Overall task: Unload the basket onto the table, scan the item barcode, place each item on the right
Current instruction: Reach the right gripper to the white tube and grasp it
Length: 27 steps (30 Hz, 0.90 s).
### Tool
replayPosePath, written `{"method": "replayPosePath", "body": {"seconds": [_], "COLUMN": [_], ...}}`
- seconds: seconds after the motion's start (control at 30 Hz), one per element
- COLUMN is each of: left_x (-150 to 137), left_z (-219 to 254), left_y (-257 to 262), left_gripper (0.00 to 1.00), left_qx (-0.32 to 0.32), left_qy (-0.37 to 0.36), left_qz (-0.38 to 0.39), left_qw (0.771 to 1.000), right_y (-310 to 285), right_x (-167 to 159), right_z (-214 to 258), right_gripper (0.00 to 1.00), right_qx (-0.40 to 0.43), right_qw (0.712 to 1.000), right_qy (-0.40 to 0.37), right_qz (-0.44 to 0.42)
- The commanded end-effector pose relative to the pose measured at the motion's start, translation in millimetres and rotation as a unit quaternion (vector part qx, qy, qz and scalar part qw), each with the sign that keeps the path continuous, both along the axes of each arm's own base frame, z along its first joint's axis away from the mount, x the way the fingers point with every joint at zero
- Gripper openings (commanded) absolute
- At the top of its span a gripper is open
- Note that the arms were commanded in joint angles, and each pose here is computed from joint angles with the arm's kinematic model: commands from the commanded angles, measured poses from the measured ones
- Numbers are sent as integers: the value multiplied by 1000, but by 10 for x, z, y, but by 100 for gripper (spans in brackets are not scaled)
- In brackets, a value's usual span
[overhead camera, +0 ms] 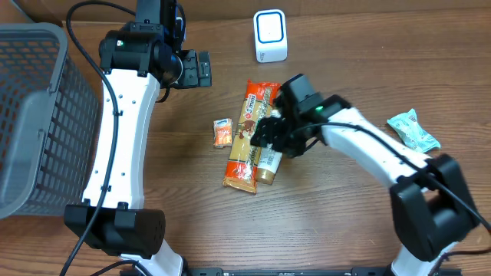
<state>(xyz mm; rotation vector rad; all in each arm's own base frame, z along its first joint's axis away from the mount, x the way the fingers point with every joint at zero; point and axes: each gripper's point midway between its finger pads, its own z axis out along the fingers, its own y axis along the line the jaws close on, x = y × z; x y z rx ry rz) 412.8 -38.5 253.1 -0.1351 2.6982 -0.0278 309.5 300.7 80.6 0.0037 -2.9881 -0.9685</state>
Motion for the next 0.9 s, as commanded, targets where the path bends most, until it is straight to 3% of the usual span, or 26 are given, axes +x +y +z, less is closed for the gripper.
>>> {"method": "replayPosePath", "body": {"seconds": [0.0, 0.47, 0.87], "left_x": [10, 10, 10], "left_z": [-37, -37, -37], "left_y": [24, 23, 24], "left_gripper": [100, 100, 100], "left_qx": [3, 3, 3], "left_qy": [4, 4, 4], "left_qz": [6, 6, 6], "left_qw": [1000, 1000, 1000], "right_y": [137, 229, -791], "right_x": [-60, -272, 62], "right_z": [-8, -366, -488], "right_gripper": [74, 68, 66], "right_qx": [2, -51, -121], "right_qw": [1000, 998, 986], "right_qy": [-2, 35, 82], "right_qz": [1, -3, -83]}}
